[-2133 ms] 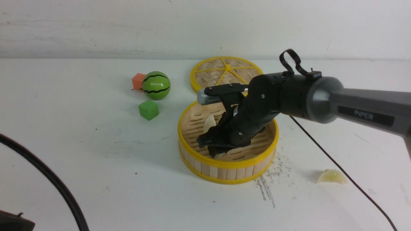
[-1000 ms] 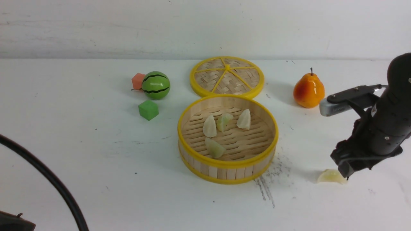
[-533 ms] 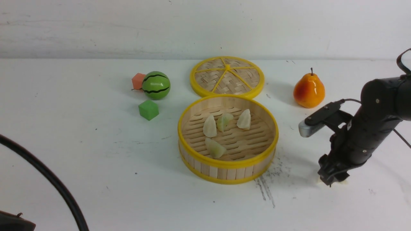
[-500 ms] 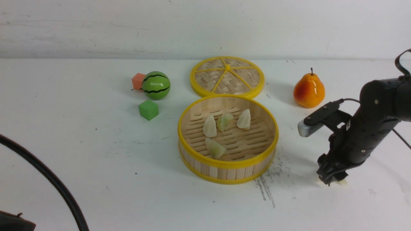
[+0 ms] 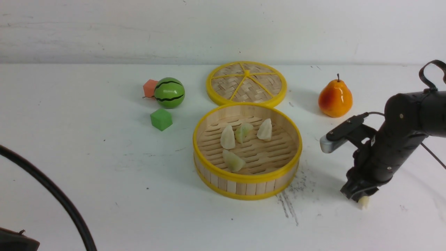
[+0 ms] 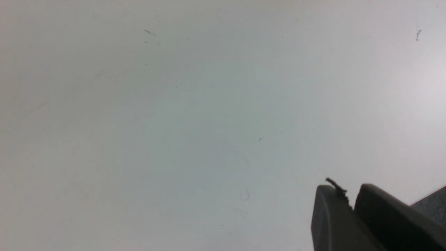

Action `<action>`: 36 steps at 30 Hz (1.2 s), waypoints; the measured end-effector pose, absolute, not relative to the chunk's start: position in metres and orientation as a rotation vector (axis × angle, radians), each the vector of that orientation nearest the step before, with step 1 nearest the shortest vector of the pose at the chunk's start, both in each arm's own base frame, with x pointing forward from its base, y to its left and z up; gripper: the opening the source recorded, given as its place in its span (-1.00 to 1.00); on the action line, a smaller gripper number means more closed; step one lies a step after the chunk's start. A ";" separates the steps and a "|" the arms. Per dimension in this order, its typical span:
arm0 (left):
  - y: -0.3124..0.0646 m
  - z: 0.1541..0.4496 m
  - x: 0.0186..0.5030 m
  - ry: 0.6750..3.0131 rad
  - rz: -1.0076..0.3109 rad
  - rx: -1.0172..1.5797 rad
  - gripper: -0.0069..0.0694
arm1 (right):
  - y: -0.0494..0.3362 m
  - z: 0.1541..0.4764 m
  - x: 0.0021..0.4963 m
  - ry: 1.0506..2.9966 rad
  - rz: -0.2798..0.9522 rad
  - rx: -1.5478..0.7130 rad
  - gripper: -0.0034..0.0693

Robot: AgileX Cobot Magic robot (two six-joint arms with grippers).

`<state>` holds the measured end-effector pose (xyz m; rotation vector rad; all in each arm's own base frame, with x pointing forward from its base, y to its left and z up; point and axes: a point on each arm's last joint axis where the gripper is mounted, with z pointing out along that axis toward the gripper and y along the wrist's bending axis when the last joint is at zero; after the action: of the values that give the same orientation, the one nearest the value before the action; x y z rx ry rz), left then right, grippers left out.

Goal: Put the dumplings into the steamer on the white table.
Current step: 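Reach for and grasp a dumpling lying on the table beside the steamer, then place the dumpling in the bamboo steamer basket with the right gripper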

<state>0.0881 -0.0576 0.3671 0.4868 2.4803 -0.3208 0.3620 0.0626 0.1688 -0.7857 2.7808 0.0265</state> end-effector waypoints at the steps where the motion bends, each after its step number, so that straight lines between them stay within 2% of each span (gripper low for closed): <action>1: -0.058 0.367 0.088 2.479 -0.321 0.487 -0.56 | 0.065 0.175 0.361 2.778 0.034 -0.782 -0.33; 5: -0.058 0.367 0.088 2.476 -0.322 0.486 -0.55 | 0.092 0.223 0.363 2.684 0.097 -0.755 -0.33; 8: -0.058 0.368 0.089 2.473 -0.324 0.485 -0.55 | 0.129 0.264 0.363 2.584 0.181 -0.739 -0.33; 12: -0.058 0.368 0.089 2.472 -0.324 0.485 -0.54 | 0.169 0.286 0.364 2.520 0.244 -0.736 -0.33; 16: -0.058 0.367 0.088 2.480 -0.321 0.487 -0.53 | 0.196 0.268 0.378 2.534 0.261 -0.678 -0.33; 25: -0.047 0.374 0.073 2.414 -0.338 0.474 -0.53 | 0.209 0.199 0.403 2.644 0.259 -0.527 -0.33; 27: -0.040 0.378 0.062 2.366 -0.357 0.464 -0.52 | 0.210 0.193 0.405 2.648 0.266 -0.493 -0.23; 30: -0.031 0.382 0.048 2.303 -0.382 0.449 -0.51 | 0.210 0.193 0.406 2.649 0.275 -0.459 0.00; 31: -0.026 0.383 0.040 2.272 -0.400 0.431 -0.51 | 0.210 0.196 0.406 2.647 0.278 -0.454 0.16; 32: -0.023 0.384 0.036 2.259 -0.407 0.423 -0.51 | 0.210 0.197 0.405 2.646 0.278 -0.453 0.19; 34: -0.015 0.380 0.026 2.229 -0.408 0.378 -0.50 | 0.208 0.210 0.402 2.636 0.283 -0.453 0.32; 36: -0.006 0.372 0.018 2.205 -0.394 0.331 -0.50 | 0.205 0.230 0.396 2.610 0.290 -0.454 0.36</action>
<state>0.0180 -0.0056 0.3717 0.3313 2.2051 -0.3939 0.3963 0.2052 0.2296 -0.4535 2.6100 0.2899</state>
